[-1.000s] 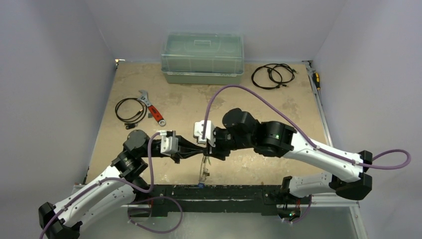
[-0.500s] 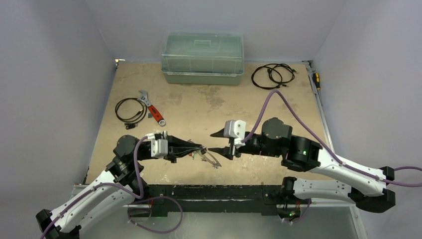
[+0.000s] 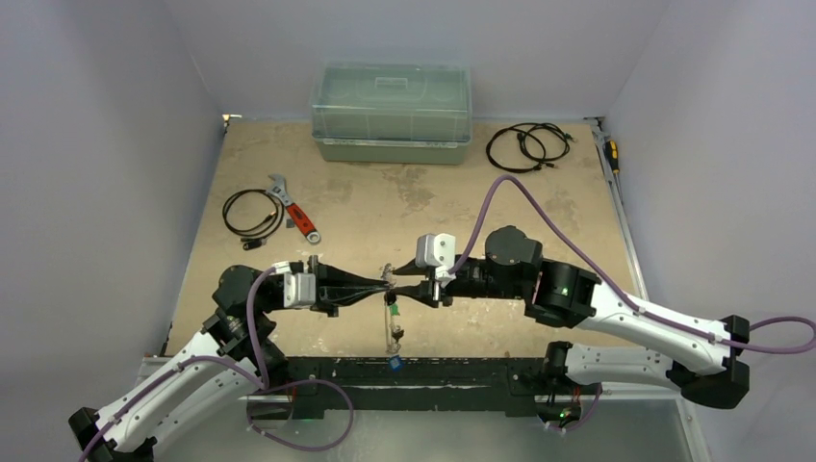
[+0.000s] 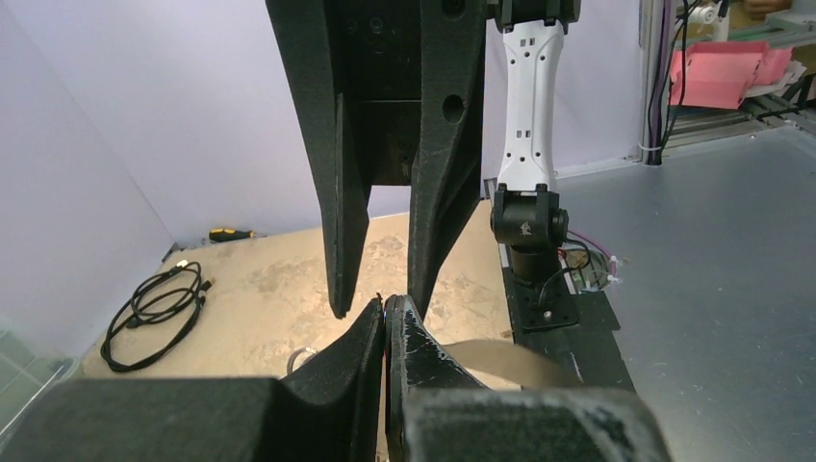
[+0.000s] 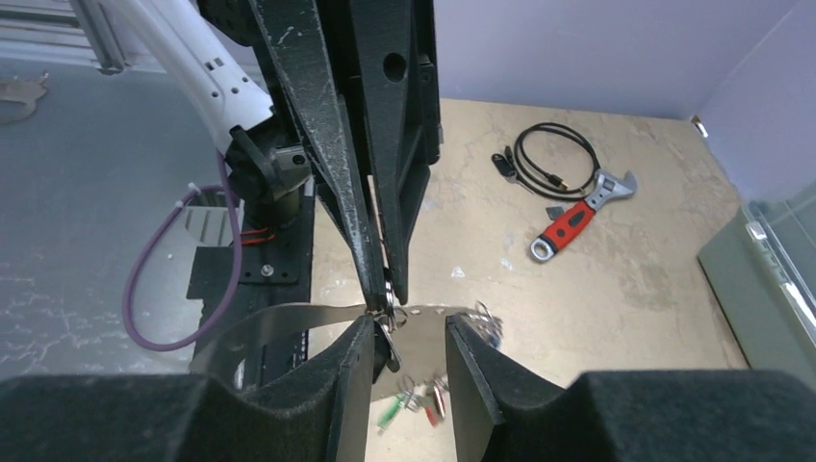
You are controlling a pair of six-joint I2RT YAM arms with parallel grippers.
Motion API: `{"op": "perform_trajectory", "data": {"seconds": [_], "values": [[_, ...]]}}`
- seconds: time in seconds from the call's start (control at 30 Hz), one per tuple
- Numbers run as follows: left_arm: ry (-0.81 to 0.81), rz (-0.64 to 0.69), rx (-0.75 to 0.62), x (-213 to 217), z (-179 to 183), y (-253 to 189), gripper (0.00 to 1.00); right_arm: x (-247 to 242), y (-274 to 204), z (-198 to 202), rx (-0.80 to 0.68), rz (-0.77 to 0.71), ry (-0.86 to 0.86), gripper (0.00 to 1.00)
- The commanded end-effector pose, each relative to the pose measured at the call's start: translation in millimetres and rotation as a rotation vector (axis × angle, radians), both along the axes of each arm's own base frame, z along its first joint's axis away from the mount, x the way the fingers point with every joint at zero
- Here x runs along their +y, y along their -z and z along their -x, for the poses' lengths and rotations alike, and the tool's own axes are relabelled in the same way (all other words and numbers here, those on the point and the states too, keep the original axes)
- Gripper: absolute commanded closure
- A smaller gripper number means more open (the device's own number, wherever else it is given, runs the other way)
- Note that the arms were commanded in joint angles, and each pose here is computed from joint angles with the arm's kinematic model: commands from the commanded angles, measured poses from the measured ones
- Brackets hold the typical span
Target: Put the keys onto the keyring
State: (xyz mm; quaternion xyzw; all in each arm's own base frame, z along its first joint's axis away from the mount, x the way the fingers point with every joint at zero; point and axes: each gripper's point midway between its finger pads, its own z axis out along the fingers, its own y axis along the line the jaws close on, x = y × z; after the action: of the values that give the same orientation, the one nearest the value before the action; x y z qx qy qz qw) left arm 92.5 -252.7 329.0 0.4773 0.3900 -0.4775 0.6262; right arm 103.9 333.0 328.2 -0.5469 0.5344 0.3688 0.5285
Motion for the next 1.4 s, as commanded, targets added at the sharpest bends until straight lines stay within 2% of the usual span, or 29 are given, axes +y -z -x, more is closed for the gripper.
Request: {"op": "perform_trajectory", "data": {"seconds": [0.0,0.27,0.43,0.53,0.63,0.83,0.97,1.03,1.13,1.37], "values": [[0.007,0.057,-0.047,3,4,-17,1.0,7,-19,9,-0.002,-0.06,-0.064,0.65],[0.001,0.061,-0.045,3,3,-17,1.0,13,-13,9,0.0,-0.046,-0.074,0.77],[-0.01,0.072,-0.049,5,3,-20,1.0,16,-11,7,-0.001,-0.044,-0.068,0.79],[-0.014,0.077,-0.051,6,3,-21,1.0,17,-11,6,-0.002,-0.048,-0.066,0.87],[-0.017,0.081,-0.052,7,3,-21,1.0,18,-9,5,-0.001,-0.046,-0.063,1.0],[-0.016,0.014,-0.082,5,2,-10,1.0,17,-5,2,0.014,0.023,-0.051,1.0],[-0.01,-0.046,-0.09,4,1,-4,0.59,6,14,-14,0.022,0.2,0.038,1.0],[-0.013,-0.07,-0.092,3,0,0,0.5,0,21,-17,0.028,0.262,0.059,1.0],[-0.004,-0.095,-0.096,2,0,6,0.48,-7,25,-19,0.036,0.313,0.077,1.0],[0.038,-0.159,-0.047,-6,-2,26,0.55,-17,34,-19,0.045,0.397,0.088,1.0]]}}
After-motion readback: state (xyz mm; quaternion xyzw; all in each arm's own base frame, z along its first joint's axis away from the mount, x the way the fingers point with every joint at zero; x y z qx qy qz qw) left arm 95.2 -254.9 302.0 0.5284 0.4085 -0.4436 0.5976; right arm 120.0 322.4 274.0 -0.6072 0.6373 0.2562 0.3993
